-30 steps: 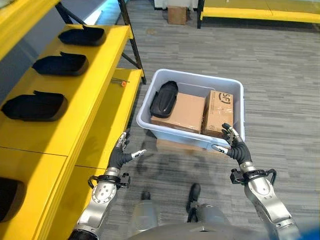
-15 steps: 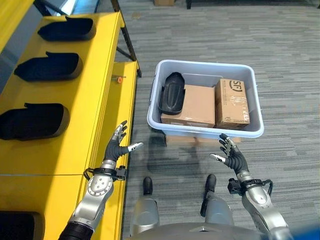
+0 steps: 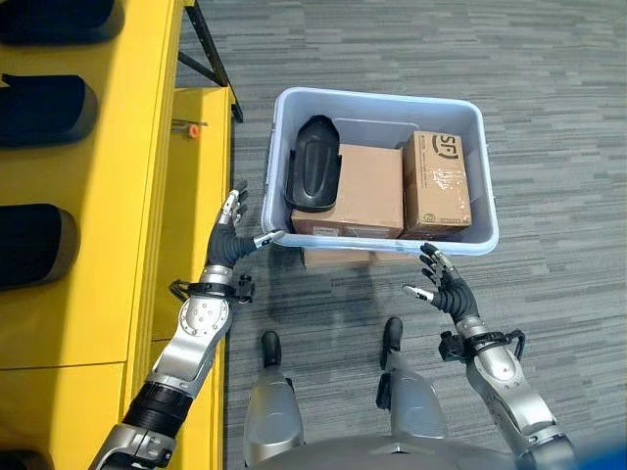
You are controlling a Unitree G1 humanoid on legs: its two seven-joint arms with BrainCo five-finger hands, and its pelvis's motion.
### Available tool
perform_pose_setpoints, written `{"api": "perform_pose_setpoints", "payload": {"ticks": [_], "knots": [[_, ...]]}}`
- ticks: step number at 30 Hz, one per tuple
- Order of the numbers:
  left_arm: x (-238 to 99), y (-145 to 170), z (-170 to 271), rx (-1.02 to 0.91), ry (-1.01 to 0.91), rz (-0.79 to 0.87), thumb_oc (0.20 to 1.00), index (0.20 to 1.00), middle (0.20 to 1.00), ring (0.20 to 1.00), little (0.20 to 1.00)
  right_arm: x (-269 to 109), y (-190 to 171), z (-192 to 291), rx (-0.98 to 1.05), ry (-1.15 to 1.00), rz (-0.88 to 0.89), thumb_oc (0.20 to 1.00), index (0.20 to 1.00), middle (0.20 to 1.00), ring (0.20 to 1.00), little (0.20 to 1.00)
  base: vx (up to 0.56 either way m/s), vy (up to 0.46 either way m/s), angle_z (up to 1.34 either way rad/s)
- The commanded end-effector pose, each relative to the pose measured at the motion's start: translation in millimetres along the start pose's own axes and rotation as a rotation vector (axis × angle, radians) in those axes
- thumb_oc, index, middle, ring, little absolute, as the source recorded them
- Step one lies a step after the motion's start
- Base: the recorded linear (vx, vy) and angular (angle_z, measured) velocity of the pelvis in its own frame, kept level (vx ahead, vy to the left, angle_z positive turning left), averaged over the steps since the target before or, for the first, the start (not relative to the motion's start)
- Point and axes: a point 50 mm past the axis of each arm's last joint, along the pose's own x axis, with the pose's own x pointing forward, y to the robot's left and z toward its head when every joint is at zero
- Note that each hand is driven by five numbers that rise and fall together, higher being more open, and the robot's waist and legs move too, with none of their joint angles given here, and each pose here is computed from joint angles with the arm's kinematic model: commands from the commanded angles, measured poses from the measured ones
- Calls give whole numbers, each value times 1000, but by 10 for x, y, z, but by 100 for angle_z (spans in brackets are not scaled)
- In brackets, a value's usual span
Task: Move parts from the plastic box to the shelf.
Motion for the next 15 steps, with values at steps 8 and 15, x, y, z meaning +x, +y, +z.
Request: {"api": "perform_pose_setpoints", "payload": {"ticks": [8,15], "knots": [[440,-247,646,13,-345,-4,1000,1000,1000,1000,1000,86,144,386,14,-196,70,1000,1000,1000,1000,1000,-22,-36,-15],[776,-176,765,84,-382,111,1000,1000,1000,1000,1000,69,131,357,27,-187,65,1000,1000,1000,1000,1000,-4,-34,-20]]}}
